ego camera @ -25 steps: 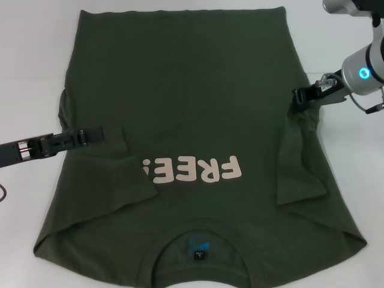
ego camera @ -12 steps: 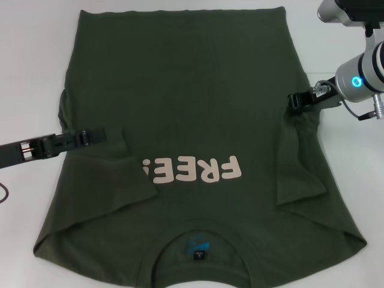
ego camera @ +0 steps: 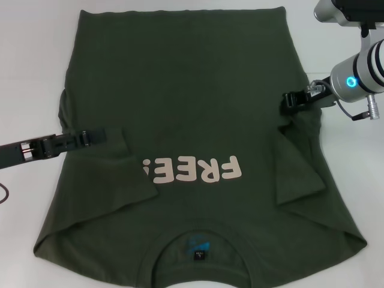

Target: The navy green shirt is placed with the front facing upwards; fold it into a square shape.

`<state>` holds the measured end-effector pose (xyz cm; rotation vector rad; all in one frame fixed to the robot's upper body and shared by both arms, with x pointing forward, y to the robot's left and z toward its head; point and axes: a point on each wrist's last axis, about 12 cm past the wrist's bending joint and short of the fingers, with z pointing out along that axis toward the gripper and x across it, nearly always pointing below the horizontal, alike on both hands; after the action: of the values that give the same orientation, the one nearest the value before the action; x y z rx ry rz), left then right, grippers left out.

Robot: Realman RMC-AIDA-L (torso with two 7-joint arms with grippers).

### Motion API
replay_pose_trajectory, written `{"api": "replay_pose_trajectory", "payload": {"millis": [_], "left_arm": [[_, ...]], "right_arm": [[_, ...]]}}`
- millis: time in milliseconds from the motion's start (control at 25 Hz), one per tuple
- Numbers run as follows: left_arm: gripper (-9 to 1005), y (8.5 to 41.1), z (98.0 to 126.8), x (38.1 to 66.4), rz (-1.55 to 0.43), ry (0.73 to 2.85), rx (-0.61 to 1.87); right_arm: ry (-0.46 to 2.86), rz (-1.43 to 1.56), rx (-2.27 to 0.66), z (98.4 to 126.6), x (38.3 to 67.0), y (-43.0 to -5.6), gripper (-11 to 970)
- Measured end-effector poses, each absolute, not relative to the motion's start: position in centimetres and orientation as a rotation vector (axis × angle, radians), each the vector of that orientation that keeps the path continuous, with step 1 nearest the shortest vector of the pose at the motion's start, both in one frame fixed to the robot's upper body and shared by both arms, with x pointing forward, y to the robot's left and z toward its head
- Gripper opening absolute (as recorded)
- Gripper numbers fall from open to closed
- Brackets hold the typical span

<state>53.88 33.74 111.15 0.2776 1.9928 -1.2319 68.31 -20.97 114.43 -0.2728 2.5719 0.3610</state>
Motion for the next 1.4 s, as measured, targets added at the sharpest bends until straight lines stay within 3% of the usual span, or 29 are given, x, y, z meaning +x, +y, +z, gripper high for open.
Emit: {"api": "replay_pose_trajectory", "payload": {"millis": [480, 680, 880, 1400], "left_arm": [[889, 33.7, 111.2, 54.0, -1.232, 1.997, 0.278], [889, 33.7, 111.1, 53.9, -1.234, 2.002, 0.27], [888, 33.8, 111.1, 53.9, -1.232, 2.002, 0.265], [888, 33.8, 111.0, 53.9, -1.229, 2.006, 0.259]], "right_arm": [[2.616, 0.497, -0.155, 114.8, 67.7, -23.7, 312], [2.739, 0.538, -0.146, 115.1, 66.4, -25.8, 553], [2.827, 0.566, -0.138, 114.8, 65.0, -27.2, 610], [2.876, 0.608, -0.134, 112.7, 63.5, -26.7, 594]]}}
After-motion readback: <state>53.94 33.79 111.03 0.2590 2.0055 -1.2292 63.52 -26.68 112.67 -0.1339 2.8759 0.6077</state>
